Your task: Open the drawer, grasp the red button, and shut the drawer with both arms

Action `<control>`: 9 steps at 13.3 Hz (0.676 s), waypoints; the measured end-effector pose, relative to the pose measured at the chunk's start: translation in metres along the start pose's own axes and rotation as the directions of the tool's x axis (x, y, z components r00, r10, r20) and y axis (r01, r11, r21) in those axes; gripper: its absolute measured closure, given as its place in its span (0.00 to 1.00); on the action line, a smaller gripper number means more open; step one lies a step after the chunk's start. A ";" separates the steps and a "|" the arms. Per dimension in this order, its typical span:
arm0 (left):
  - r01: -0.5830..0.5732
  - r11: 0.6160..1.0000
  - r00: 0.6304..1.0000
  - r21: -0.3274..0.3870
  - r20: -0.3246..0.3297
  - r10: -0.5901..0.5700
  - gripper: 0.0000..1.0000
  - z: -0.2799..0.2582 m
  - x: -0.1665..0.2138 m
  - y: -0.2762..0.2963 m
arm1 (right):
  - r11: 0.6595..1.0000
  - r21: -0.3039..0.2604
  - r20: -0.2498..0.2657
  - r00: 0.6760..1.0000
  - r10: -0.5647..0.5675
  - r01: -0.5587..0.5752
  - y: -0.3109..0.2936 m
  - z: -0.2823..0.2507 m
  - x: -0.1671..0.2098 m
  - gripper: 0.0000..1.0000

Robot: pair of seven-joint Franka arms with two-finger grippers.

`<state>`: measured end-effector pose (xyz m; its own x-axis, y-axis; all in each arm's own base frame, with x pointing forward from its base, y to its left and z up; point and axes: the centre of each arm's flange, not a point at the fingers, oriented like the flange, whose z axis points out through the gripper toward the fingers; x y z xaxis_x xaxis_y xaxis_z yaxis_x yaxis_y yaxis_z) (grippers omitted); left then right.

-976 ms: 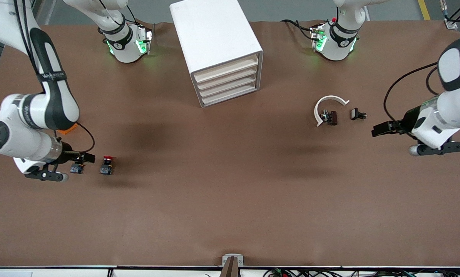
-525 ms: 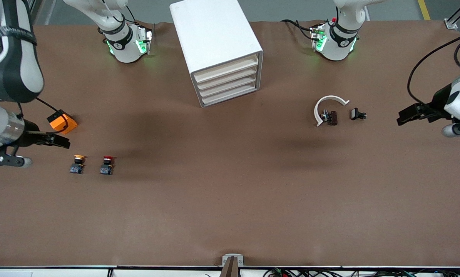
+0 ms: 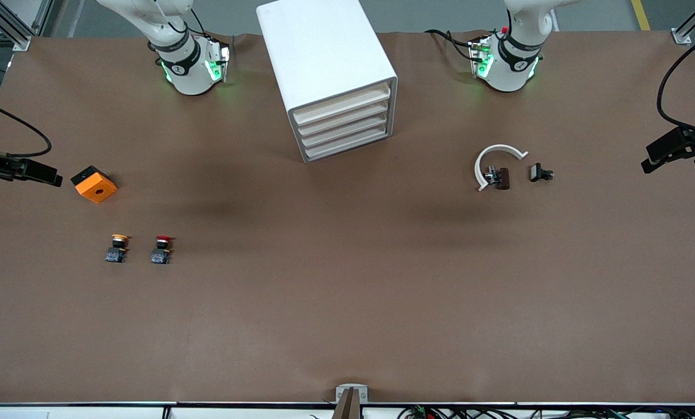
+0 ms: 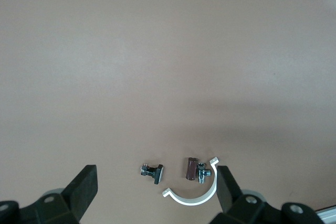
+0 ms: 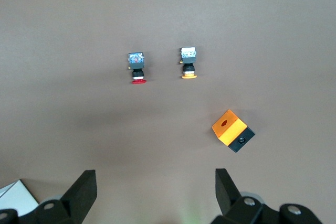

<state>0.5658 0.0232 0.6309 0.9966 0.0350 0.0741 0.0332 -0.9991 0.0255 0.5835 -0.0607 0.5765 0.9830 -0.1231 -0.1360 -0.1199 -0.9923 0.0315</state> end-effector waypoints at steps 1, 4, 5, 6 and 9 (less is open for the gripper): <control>-0.007 1.000 1.000 -0.001 0.002 0.007 0.00 0.001 0.000 0.001 | 1.000 0.000 0.000 1.000 -0.005 0.005 -0.003 -0.001 0.000 0.00; -0.029 1.000 1.000 -0.003 0.007 0.029 0.00 0.004 0.002 0.012 | 1.000 0.000 0.003 1.000 -0.006 0.006 -0.003 0.000 0.000 0.00; -0.035 0.999 0.999 -0.003 0.009 0.035 0.00 0.005 0.002 0.016 | 1.000 0.000 0.004 1.000 -0.006 0.006 -0.003 0.001 0.001 0.00; -0.037 0.999 0.999 -0.003 0.010 0.037 0.00 0.006 0.002 0.018 | 1.000 0.000 0.004 1.000 -0.007 0.007 -0.004 0.001 0.001 0.00; -0.034 0.999 0.999 -0.001 0.012 0.034 0.00 0.007 0.003 0.017 | 1.000 0.002 -0.028 1.000 -0.009 0.009 -0.005 -0.013 0.000 0.00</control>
<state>0.5697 0.0065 0.6243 0.9980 0.0004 0.0626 -0.0011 -0.9997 0.0235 0.5864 -0.0553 0.5894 0.9876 -0.1135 -0.1085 -0.1110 -0.9934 0.0287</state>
